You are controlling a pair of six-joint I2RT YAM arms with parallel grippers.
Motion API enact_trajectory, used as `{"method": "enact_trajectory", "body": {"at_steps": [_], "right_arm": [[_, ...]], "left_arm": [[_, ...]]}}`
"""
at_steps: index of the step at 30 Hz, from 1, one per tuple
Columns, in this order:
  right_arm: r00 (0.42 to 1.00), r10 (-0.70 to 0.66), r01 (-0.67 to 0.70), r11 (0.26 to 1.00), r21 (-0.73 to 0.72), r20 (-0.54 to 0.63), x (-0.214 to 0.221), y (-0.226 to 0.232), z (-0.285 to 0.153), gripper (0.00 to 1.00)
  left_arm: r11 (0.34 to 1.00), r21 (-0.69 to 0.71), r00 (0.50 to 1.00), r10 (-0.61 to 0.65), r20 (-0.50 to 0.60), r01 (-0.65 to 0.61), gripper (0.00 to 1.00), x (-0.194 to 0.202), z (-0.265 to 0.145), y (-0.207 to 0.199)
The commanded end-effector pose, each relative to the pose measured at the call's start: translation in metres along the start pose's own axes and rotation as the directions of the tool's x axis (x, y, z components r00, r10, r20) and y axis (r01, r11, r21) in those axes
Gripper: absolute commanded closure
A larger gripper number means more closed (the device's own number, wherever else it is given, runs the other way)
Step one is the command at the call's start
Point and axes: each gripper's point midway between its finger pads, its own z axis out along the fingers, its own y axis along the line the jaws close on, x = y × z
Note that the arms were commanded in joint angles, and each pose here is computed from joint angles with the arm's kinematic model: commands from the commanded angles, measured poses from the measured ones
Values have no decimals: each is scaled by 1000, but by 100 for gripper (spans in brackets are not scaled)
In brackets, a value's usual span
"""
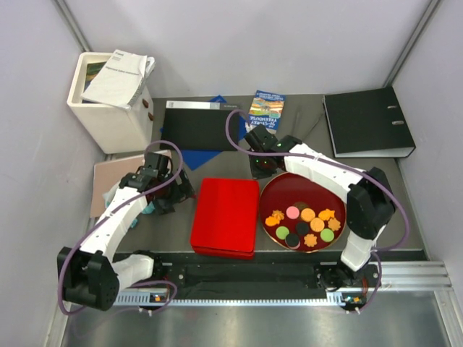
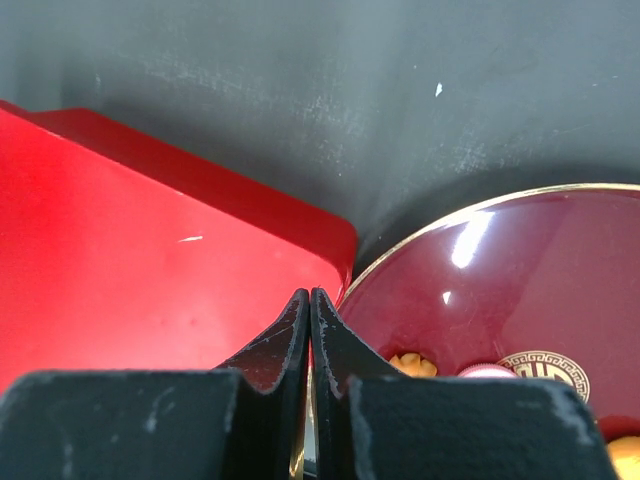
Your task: Pack the cookies
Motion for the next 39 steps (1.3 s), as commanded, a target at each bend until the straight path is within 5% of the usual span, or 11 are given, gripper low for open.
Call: {"method": "enact_trajectory", "body": {"at_steps": [1, 9, 28, 39], "right_arm": [[998, 4, -2, 999, -37, 63, -26, 6, -3, 100], [1000, -5, 5, 1000, -19, -7, -5, -2, 18, 100], [993, -16, 19, 1000, 20, -118, 35, -22, 36, 100], [999, 18, -18, 1000, -9, 40, -5, -17, -15, 98]], "left_arm": [[1000, 17, 1000, -17, -17, 17, 1, 8, 5, 1], [999, 0, 997, -34, -62, 34, 12, 14, 18, 4], [1000, 0, 995, -27, -98, 27, 20, 10, 36, -2], [1000, -20, 1000, -6, -19, 6, 17, -31, 28, -20]]}}
